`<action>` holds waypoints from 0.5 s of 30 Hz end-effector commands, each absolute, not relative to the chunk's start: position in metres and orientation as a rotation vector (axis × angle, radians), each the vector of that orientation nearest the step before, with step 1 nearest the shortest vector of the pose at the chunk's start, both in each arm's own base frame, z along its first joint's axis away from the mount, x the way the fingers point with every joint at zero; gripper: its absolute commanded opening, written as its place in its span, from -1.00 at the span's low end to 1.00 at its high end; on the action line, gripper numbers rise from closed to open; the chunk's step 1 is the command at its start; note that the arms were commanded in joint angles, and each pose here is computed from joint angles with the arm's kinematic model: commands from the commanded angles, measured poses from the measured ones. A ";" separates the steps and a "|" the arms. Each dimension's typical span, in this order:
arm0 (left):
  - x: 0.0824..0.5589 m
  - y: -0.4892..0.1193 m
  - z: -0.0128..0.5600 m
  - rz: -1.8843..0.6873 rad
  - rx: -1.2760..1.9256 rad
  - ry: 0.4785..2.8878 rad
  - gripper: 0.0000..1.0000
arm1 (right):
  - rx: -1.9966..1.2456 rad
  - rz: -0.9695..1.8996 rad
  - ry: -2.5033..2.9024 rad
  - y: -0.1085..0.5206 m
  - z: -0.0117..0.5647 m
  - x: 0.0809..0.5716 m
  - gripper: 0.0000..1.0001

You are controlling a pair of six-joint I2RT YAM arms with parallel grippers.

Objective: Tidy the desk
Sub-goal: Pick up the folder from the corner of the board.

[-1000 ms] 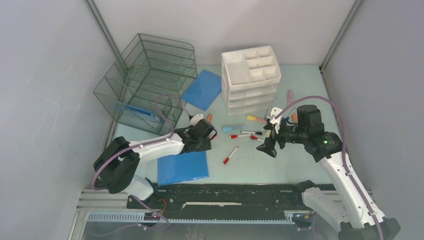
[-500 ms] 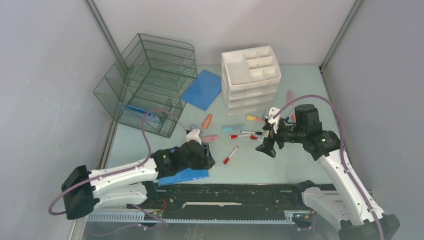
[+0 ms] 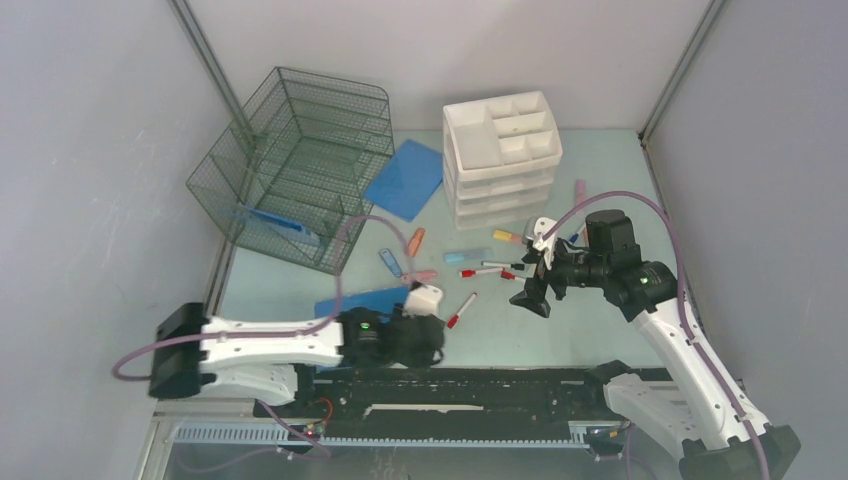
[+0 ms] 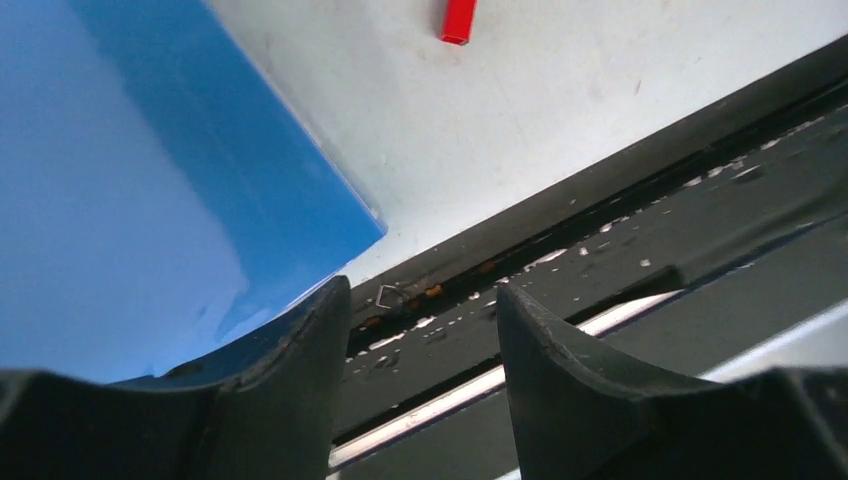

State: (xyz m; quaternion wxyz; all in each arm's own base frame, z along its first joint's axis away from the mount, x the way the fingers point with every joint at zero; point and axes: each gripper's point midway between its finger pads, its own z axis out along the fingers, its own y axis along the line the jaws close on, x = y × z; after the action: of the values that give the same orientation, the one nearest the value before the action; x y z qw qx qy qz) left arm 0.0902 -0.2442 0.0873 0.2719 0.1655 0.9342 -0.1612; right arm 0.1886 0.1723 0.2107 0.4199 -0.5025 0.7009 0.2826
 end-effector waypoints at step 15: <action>0.116 -0.233 0.066 0.562 1.041 2.049 0.18 | -1.259 0.671 1.692 0.168 0.222 0.190 0.99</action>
State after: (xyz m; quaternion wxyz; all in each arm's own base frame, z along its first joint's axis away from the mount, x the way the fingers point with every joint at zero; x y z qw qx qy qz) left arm 0.1083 -0.2335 0.0498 0.3391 0.4155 0.8180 0.2080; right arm 0.1902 0.1688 0.2138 0.4294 -0.5021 0.6983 0.2754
